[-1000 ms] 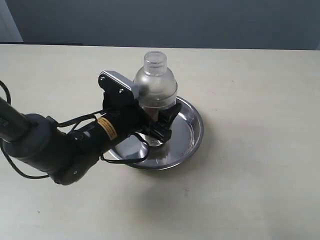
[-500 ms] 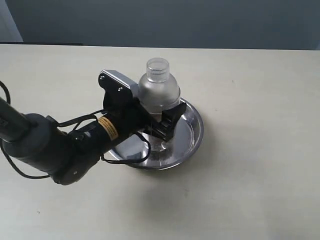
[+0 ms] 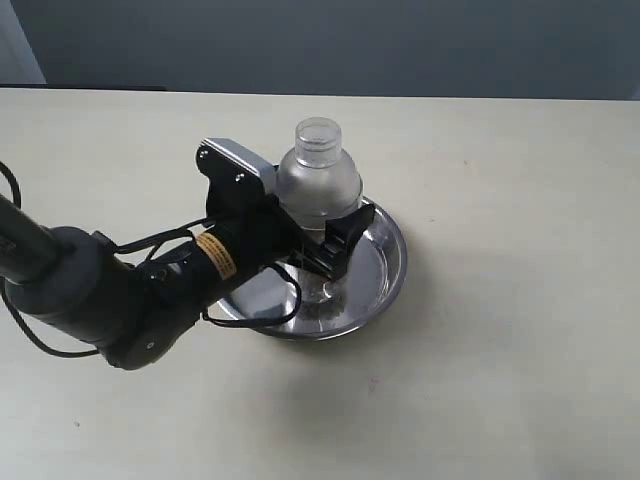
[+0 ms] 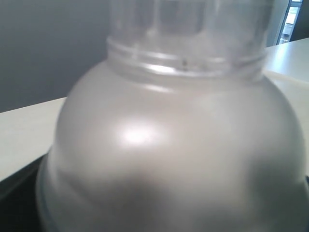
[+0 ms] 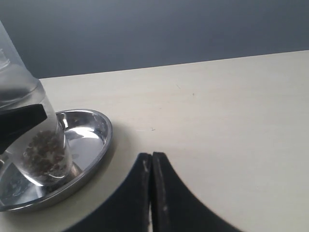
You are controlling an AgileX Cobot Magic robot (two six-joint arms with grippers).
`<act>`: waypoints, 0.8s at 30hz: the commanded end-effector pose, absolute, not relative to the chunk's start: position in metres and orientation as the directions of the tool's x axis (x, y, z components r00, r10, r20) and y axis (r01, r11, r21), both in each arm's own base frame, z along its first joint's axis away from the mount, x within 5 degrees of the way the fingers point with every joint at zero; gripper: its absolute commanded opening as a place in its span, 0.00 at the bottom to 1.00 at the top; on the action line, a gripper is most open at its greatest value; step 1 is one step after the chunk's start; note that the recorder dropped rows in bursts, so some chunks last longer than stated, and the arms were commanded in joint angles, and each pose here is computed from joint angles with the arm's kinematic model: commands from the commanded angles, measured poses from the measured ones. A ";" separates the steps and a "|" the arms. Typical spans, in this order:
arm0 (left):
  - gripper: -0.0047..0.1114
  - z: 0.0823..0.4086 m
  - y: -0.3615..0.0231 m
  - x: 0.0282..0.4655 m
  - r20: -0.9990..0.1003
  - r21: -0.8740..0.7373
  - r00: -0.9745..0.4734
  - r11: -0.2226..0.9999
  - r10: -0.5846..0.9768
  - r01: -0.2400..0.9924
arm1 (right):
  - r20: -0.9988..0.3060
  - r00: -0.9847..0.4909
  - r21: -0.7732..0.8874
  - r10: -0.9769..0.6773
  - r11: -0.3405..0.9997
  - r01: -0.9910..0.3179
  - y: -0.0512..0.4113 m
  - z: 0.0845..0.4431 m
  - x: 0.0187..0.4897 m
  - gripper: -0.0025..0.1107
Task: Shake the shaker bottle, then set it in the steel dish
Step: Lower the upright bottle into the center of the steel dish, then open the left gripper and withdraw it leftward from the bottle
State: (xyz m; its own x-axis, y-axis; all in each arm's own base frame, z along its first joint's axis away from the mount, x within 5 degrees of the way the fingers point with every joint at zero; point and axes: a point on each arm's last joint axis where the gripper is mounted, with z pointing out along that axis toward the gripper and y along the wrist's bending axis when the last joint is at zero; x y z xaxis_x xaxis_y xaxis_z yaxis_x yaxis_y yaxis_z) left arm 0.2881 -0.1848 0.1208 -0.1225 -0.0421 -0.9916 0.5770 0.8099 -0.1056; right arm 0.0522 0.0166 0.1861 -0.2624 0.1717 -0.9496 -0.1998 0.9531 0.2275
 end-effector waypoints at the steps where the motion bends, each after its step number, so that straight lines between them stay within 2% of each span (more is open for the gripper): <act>1: 0.88 0.124 -0.186 0.289 -0.992 -0.108 -0.116 0.806 -0.049 0.582 | -0.953 -0.254 0.222 0.167 0.954 -0.203 0.016 0.186 0.052 0.02; 11: 0.88 0.109 -0.173 0.268 -0.984 -0.117 -0.180 0.810 -0.014 0.575 | -0.953 -0.254 0.222 0.167 0.954 -0.203 0.016 0.186 0.052 0.02; 24: 0.88 0.109 -0.170 0.263 -0.982 -0.117 -0.190 0.808 -0.006 0.577 | -0.953 -0.254 0.222 0.167 0.954 -0.203 0.016 0.186 0.052 0.02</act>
